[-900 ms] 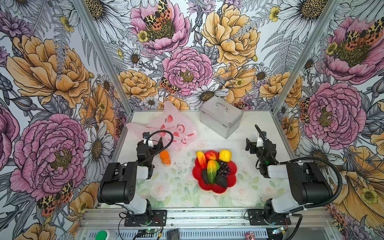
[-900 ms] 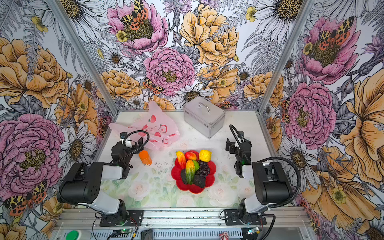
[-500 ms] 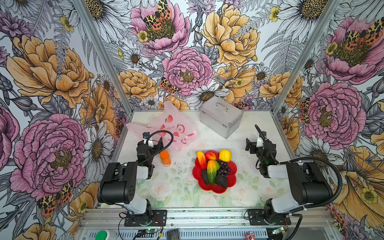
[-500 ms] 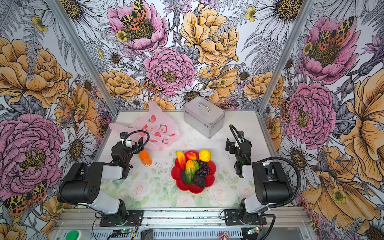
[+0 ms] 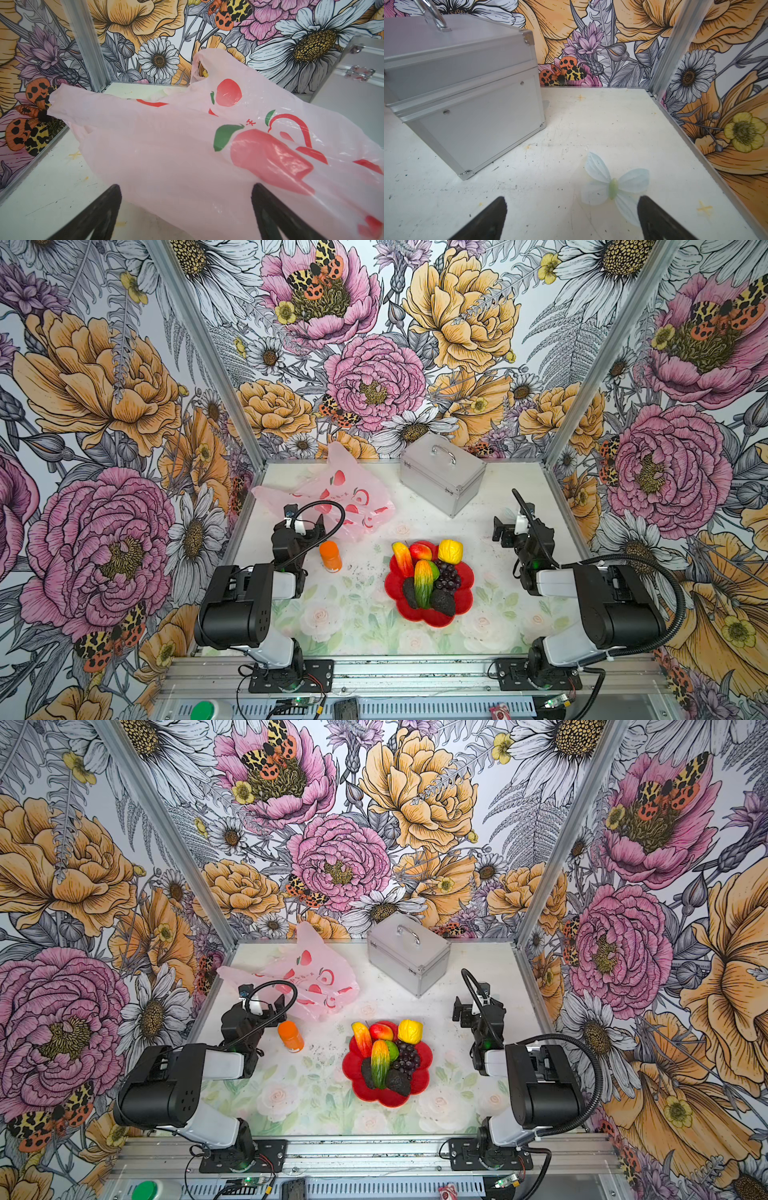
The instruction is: Place the fruits into the plastic bag
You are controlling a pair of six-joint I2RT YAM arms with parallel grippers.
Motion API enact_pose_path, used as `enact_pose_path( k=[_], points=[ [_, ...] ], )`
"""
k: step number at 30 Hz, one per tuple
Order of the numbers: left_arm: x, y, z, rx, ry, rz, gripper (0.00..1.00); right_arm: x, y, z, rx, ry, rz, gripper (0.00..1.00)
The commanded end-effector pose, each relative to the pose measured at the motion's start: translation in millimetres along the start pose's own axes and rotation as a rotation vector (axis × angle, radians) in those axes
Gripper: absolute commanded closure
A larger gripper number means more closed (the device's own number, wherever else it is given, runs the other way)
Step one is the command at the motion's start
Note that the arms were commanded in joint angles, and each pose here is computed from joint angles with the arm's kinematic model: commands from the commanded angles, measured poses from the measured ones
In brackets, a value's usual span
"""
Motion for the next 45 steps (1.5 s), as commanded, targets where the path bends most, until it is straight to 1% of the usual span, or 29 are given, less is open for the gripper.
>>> enact_pose_path(
  k=[1,13,14,16,20,22,25,30,35,36,41,45],
  points=[
    [3.1,-0.7,7.6,-0.003,-0.024,-0.018,0.01,3.6,1.7,5.5,0.010,-0.011,0.014,0.01],
    [3.2,-0.7,7.8,-0.001,-0.023,-0.018,0.01,3.3,1.5,5.4,0.009,-0.011,0.013,0.01],
    [3.2,-0.4,7.8,-0.001,-0.023,-0.017,0.01,3.3,-1.1,6.7,0.011,-0.017,-0.003,0.00],
    [3.0,-0.5,7.6,-0.001,-0.023,-0.016,0.01,2.9,-13.0,9.2,0.044,-0.021,-0.080,0.00],
    [0.3,19.7,16.1,-0.034,0.001,0.122,0.01,1.6,-16.5,13.3,0.050,-0.026,-0.106,0.00],
    [-0.4,25.0,20.5,-0.045,0.037,0.148,0.01,0.5,-23.0,18.3,0.069,-0.013,-0.150,0.01],
    [-2.1,26.1,26.4,-0.047,0.059,0.150,0.01,-1.6,-22.0,21.9,0.067,-0.013,-0.146,0.01],
    [-16.7,31.5,36.4,-0.075,0.025,0.183,0.01,-11.3,-26.1,31.4,0.085,-0.041,-0.166,0.01],
    [-31.9,38.7,42.3,-0.079,0.030,0.225,0.01,-20.9,-27.7,39.7,0.104,-0.050,-0.170,0.01],
    [-35.8,44.2,42.7,-0.080,0.036,0.260,0.01,-22.7,-27.8,41.5,0.107,-0.049,-0.172,0.01],
    [-54.3,57.3,50.9,-0.132,0.062,0.328,0.01,-29.0,-30.0,41.8,0.158,0.013,-0.194,0.01],
    [-68.7,63.5,55.4,-0.162,0.085,0.354,0.01,-32.6,-29.3,42.0,0.180,0.043,-0.197,0.00]
  ],
)
Point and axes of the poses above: each gripper's point midway between its finger pads, its own x axis out along the fingers, its own y axis along the line the jaws close on, z = x × y, the point moved 1 cm from there along -x, back along the fingers, and after that the axes turned 9 degrees about x, right-handed, at the moved point
